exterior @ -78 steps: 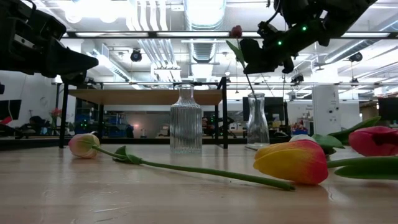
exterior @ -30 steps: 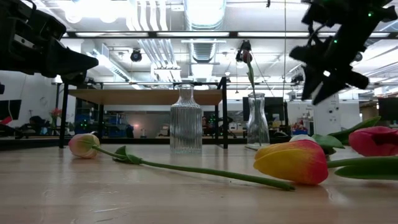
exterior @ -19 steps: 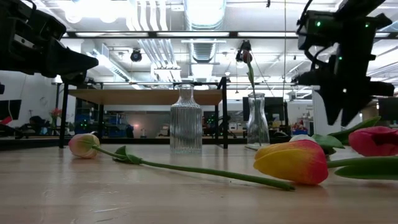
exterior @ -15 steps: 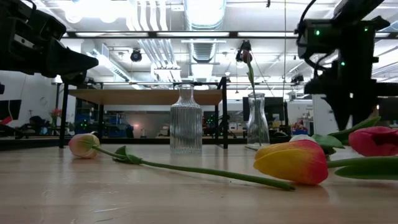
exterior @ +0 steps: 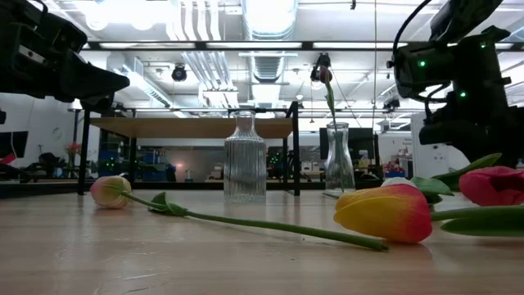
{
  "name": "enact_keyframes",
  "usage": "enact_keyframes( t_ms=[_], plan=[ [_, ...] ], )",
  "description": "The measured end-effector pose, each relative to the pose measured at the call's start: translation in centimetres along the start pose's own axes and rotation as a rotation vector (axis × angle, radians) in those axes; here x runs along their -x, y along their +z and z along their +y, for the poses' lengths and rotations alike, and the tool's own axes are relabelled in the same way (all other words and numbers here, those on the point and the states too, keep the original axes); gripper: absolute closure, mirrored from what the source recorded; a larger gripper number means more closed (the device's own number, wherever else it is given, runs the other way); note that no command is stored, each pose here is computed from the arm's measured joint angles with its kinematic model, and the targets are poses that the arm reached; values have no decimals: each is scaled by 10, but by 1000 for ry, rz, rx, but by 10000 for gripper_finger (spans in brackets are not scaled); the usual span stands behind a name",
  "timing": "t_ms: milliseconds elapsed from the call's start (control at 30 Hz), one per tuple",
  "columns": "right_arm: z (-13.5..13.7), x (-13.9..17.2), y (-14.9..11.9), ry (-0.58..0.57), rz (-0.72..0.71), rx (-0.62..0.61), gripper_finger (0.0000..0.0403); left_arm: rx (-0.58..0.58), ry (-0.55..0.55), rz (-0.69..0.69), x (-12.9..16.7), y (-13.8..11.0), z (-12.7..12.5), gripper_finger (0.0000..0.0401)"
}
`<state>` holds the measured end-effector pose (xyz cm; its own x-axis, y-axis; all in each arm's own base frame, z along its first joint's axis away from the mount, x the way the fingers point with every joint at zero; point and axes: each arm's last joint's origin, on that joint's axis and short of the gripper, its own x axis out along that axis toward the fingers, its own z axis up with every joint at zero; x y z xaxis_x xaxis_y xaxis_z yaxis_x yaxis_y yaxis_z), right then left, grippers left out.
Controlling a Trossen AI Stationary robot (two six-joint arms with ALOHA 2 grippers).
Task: Pick and place flowers into a vace then onto a shelf
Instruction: Put the black tulip into the top transparent vase
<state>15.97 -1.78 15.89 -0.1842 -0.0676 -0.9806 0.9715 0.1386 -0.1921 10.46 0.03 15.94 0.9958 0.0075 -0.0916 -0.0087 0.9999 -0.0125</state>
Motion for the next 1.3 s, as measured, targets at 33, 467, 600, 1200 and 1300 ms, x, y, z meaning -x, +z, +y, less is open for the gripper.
enact_keyframes(
  t_ms=[33, 467, 600, 1200, 1300],
  plan=[
    [1, -1, 0, -5, 1, 1, 264, 0, 0, 0, 0, 0, 0, 401],
    [11, -22, 0, -149, 57, 37, 288, 0, 0, 0, 0, 0, 0, 401],
    [14, -29, 0, -175, 81, 40, 289, 0, 0, 0, 0, 0, 0, 401],
    [8, -28, 0, -118, 35, 149, 311, 0, 0, -1, 0, 0, 0, 401],
    [7, -28, 0, -114, 32, 160, 319, 0, 0, -1, 0, 0, 0, 401]
  ],
)
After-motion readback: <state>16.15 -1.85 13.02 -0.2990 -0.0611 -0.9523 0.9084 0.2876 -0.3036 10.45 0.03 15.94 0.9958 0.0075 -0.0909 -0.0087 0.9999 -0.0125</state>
